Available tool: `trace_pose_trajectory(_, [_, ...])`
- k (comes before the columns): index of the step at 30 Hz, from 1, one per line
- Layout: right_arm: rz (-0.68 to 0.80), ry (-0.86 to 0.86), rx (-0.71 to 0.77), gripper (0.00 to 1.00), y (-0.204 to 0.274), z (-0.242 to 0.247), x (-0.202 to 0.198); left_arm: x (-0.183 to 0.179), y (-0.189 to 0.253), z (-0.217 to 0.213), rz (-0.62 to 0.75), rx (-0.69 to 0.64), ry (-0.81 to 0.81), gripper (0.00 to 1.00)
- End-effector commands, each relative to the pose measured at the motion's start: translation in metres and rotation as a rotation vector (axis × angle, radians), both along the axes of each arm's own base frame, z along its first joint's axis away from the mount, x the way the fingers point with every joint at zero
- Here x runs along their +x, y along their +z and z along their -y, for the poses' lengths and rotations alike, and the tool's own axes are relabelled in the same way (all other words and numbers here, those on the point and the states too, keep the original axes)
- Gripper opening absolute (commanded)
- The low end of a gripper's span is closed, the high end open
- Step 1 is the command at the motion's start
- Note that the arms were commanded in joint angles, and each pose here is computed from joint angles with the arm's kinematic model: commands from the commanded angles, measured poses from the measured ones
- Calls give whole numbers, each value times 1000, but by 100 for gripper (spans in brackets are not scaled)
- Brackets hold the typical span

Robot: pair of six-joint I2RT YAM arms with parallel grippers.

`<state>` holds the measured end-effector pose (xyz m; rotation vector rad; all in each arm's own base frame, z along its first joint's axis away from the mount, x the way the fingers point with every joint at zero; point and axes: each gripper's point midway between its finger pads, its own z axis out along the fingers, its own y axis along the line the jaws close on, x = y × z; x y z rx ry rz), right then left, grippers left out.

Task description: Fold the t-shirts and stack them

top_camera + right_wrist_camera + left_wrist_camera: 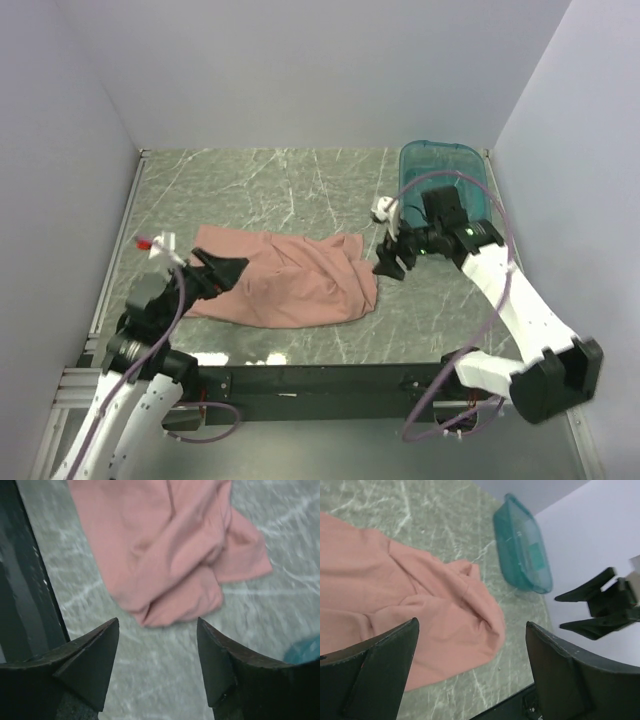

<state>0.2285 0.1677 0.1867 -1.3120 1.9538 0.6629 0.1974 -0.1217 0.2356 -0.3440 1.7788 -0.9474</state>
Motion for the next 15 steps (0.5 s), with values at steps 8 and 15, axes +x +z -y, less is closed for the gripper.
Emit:
trace_pose_trajectory(8, [-318, -20, 57, 60, -39, -53, 43, 70, -79, 8, -308, 89, 87, 83])
trace_pose_trajectory(15, [-382, -26, -42, 58, -65, -88, 54, 120, -114, -60, -499, 127, 483, 81])
